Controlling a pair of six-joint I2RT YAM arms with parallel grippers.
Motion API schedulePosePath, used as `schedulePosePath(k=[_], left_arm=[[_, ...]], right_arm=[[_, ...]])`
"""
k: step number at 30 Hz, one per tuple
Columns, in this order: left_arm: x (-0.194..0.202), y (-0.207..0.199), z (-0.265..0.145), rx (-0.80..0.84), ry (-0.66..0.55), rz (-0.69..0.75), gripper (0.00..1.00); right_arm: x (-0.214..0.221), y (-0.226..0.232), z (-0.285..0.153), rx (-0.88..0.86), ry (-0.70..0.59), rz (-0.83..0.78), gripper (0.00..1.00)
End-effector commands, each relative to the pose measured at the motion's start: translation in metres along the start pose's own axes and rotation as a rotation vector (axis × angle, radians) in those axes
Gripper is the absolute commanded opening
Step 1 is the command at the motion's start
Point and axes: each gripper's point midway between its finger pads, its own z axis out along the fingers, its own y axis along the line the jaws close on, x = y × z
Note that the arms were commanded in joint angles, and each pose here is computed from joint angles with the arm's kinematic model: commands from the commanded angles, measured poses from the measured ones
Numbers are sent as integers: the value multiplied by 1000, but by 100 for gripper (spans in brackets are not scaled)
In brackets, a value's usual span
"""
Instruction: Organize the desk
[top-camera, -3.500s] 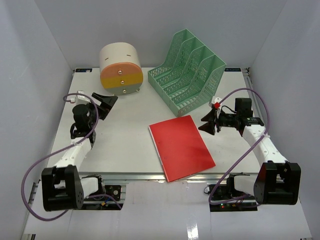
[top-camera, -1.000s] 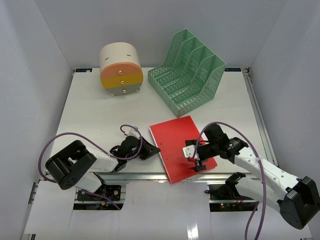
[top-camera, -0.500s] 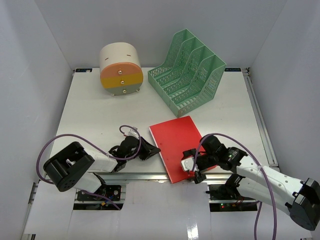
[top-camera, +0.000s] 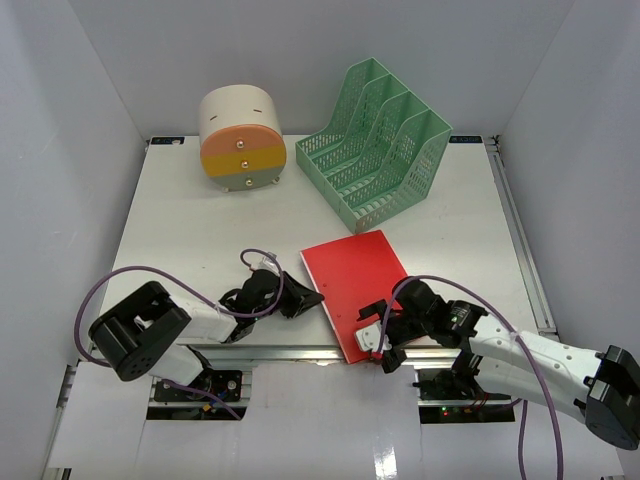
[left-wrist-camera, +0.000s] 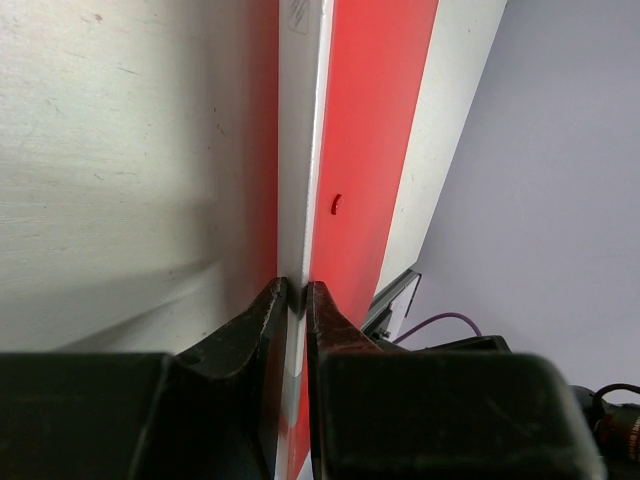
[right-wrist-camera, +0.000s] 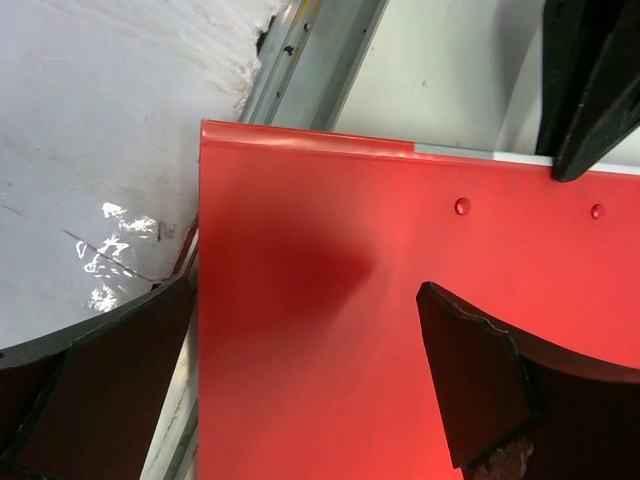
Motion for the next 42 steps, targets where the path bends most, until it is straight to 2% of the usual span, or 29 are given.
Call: schedulePosePath(k=[1,9,16,22,33,35,42], left_arm=[[0,-27,3,76,6,-22,14],[1,-30,5,86,16,-40,14],[1,-33,4,97,19,-44,14],[2,-31,3,95,21,-50,14],[2,-28,4,85,24,-50,16],[3,-28,4,85,28,-50,18],[9,-23,8,72,61,-48,36]], right_arm=[[-3,1,5,5,-18,-20,100],[-1,0,9,19,-6,-36,99],[4,-11,8,77,24,-45,85],[2,-13,4,91,26,-40,66],[-8,-24,-9,137,1,-44,47],[-9,-26,-11,146,-1,-44,45],[-12,-30,-15,162,-11,-43,41]])
